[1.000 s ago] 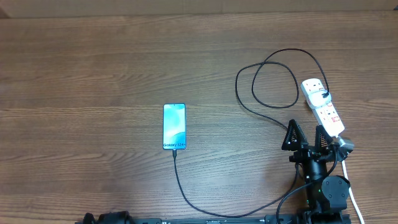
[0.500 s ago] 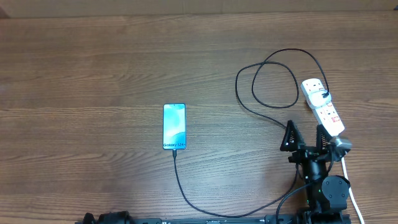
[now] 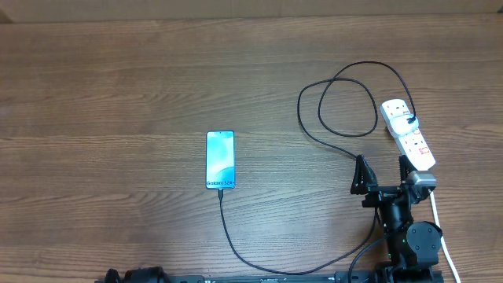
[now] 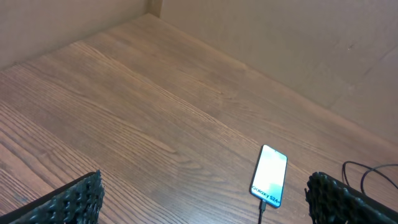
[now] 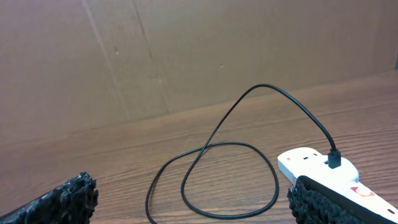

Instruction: Plug charger to phone and switch on socket

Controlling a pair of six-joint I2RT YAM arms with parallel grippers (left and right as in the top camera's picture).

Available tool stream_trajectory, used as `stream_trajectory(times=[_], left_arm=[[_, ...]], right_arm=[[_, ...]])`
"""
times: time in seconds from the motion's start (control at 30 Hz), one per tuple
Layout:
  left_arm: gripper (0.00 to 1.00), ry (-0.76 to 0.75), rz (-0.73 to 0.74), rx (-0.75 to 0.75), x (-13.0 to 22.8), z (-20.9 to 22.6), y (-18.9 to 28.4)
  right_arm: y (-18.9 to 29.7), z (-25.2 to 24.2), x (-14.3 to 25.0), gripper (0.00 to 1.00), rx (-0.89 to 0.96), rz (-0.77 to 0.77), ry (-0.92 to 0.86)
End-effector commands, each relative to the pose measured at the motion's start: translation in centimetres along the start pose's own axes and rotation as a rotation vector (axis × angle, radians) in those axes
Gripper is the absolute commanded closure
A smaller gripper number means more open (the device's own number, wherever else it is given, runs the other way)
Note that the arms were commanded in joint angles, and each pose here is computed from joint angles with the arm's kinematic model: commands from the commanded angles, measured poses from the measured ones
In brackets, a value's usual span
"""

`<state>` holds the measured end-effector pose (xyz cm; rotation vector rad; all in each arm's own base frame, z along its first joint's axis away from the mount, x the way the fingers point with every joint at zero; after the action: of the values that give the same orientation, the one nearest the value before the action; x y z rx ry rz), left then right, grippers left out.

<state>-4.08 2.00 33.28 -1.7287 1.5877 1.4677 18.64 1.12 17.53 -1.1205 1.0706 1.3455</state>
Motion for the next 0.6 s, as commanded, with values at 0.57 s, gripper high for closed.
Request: stream_trajectory(times=[0.57], left_arm=[[0.00,-0.001,0.032,-0.013,0.85,0.51,-0.17]], right_arm=[[0.01,-0.08,0.38,0.00,0.001,0.006,0.014]])
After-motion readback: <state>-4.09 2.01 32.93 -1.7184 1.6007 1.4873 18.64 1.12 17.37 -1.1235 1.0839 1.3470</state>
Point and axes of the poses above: each gripper's point midway between its finger pads, its own y axis back along the fingers, its own z axis along the line the jaws close on, x = y × z, the point moved 6 cm from there along y, back along the fingers, and after that the axes turned 4 degrees about y, right-handed, at the moved point
